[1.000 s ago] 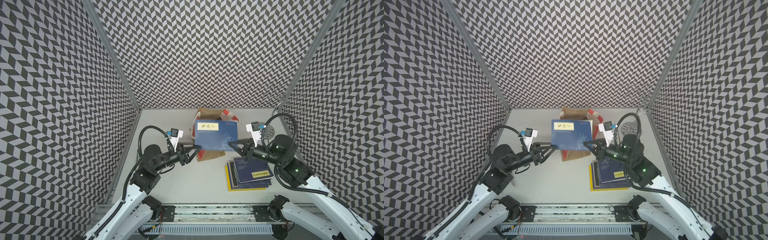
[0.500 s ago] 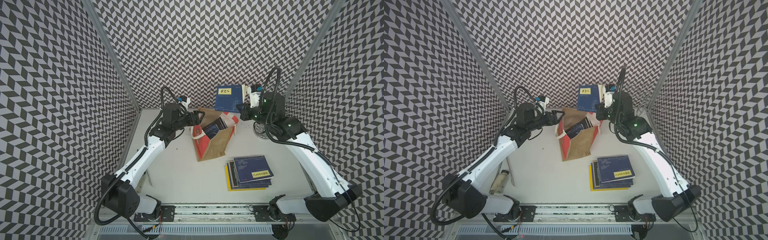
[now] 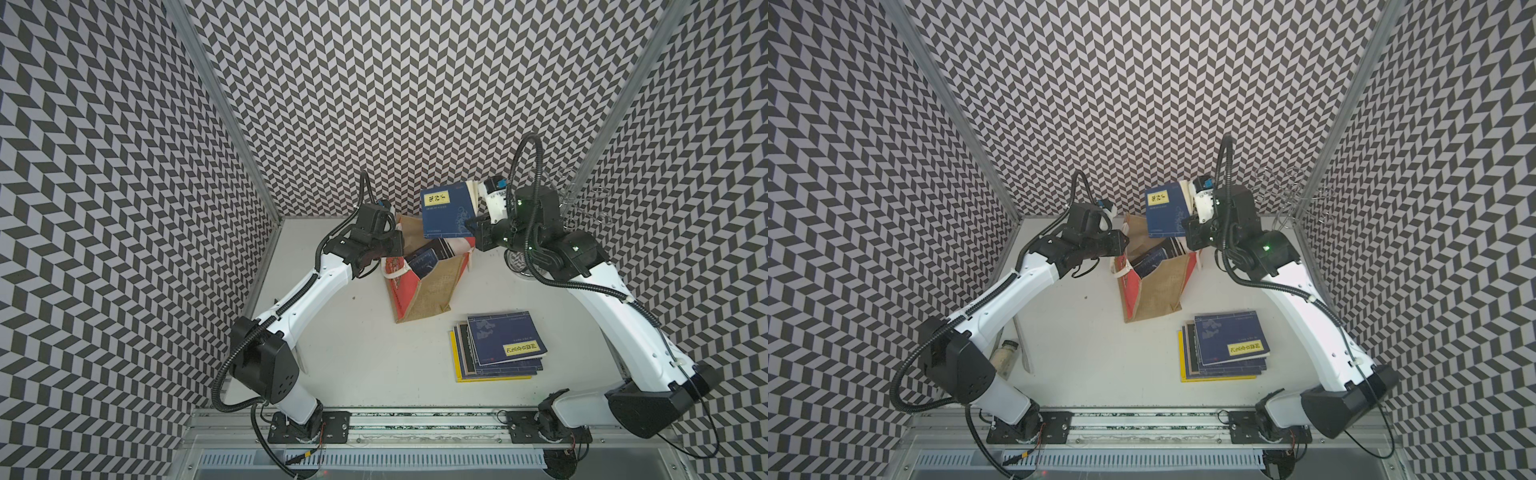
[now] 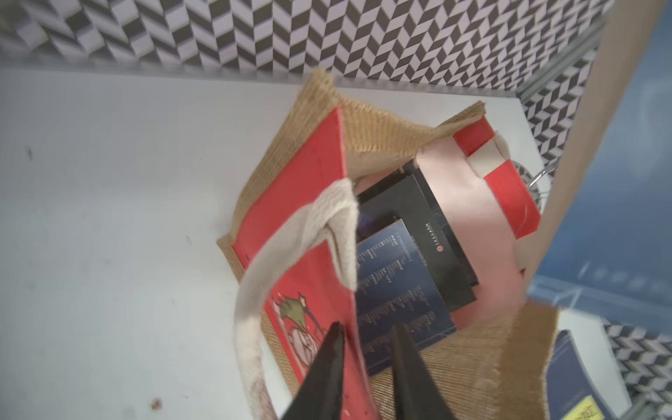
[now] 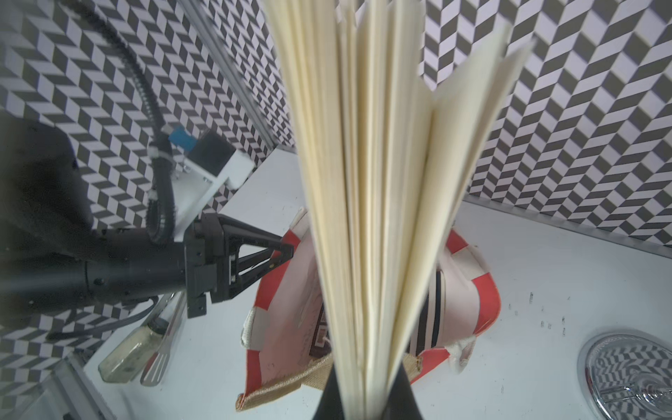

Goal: Put the books into the canvas bag
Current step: Place the book in the canvas bag.

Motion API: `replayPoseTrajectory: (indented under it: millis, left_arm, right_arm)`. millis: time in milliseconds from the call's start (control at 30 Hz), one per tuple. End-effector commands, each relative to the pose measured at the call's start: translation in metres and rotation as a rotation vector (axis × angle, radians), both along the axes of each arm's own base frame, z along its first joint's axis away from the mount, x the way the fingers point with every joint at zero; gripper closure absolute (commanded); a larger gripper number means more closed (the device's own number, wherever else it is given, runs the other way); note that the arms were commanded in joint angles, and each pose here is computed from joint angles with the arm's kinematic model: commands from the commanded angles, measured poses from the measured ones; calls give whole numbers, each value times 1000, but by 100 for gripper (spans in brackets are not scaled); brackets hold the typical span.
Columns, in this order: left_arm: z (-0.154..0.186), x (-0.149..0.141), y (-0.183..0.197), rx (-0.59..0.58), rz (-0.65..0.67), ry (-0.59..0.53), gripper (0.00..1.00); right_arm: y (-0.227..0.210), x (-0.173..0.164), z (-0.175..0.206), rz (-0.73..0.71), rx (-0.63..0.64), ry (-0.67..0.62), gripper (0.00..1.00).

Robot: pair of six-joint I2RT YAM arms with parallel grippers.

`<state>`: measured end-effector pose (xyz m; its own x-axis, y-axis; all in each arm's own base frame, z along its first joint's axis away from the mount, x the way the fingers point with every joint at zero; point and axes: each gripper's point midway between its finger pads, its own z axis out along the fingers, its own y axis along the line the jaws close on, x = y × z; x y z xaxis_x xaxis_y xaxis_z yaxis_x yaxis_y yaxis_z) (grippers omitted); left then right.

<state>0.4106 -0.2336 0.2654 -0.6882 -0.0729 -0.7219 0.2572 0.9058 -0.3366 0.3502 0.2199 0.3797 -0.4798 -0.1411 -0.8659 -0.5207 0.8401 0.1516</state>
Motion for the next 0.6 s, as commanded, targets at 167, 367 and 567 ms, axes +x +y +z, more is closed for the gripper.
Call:
replayPoseTrajectory:
  millis: [167,367,567]
  left_arm:
    - [-12,-8,34,75,83,19,100]
    - [-13,-12,54,53,81,0,100]
    - [-11,-16,69,27,90,-14,100]
  right_arm:
    - [53,-13,-46,74,-189,70,100]
    - [73,-15,-81,0,-460,141,100]
    - [81,-13,-121,-76,-637,196,100]
